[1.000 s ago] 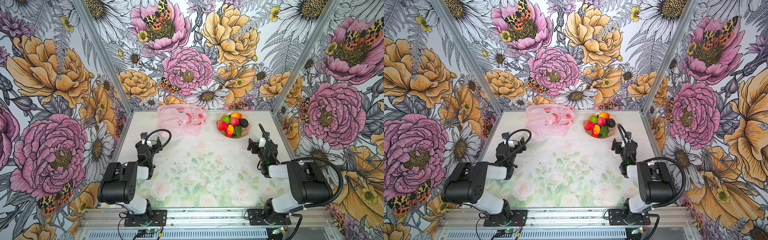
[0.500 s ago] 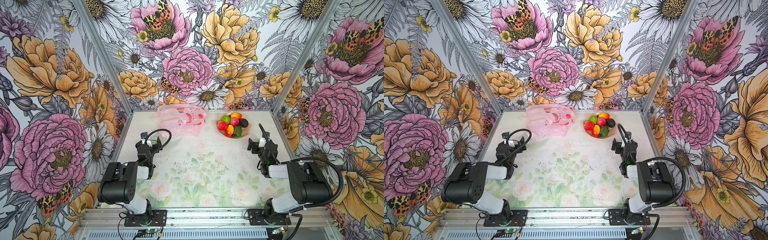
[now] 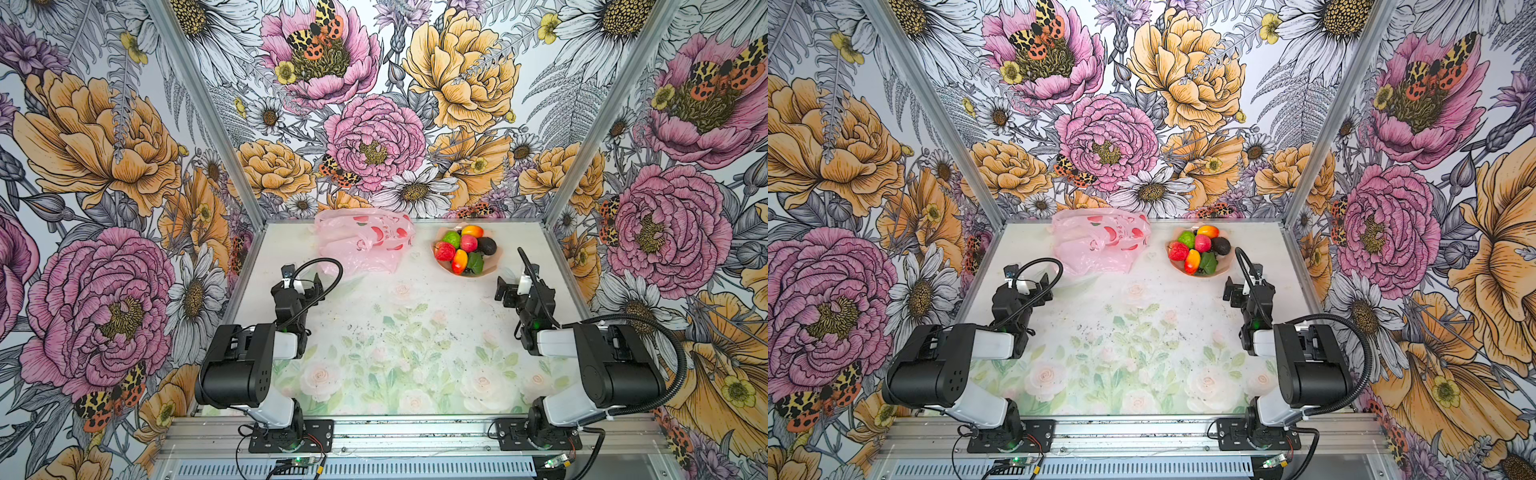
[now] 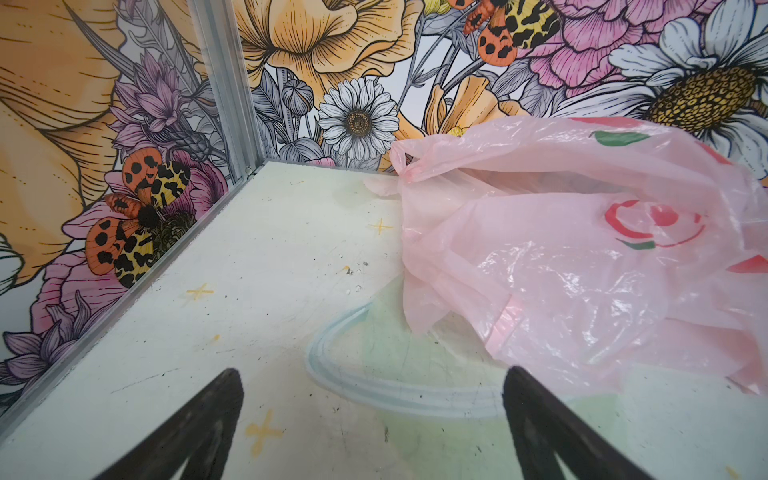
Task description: Place the fruits into the plastic bag
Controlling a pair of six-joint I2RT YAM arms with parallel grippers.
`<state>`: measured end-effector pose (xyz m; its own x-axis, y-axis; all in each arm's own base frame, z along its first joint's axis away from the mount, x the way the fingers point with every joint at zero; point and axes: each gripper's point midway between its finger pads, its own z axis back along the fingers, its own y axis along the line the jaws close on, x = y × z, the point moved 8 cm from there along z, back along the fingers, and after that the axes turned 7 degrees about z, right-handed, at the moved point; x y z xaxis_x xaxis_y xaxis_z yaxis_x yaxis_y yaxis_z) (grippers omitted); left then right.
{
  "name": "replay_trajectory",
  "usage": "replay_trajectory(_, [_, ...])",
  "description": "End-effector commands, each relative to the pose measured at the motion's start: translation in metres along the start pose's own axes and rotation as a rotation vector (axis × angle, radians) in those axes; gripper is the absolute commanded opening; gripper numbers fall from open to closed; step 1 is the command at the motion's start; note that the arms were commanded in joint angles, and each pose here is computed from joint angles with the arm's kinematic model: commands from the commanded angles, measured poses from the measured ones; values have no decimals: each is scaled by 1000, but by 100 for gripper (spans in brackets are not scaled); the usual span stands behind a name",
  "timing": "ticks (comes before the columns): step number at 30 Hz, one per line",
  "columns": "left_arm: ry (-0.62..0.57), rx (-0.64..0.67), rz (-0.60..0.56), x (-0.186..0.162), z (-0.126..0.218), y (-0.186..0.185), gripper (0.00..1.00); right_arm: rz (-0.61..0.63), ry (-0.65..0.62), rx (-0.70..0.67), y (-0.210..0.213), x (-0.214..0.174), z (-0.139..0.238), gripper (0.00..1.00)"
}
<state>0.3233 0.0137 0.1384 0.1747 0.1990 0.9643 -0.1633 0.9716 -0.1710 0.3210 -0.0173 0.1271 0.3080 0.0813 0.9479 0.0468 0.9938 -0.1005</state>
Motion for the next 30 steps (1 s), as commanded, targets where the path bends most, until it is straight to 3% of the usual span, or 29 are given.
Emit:
replay_trajectory(1, [-28,41,7,10,-1,2,99,16,-22,-5,0,8,-3,99])
replay_trajectory(11, [-5,136,28,47,6,5,99,-9,37,-84,-10,35,0,99])
replay_trajectory(17, [55,240,117,72,15,8,99,-47,34,-130,-16,47,16,99])
replay_trajectory(30, [162,269,271,92,47,0,99,-210,49,-159,-24,67,59,99])
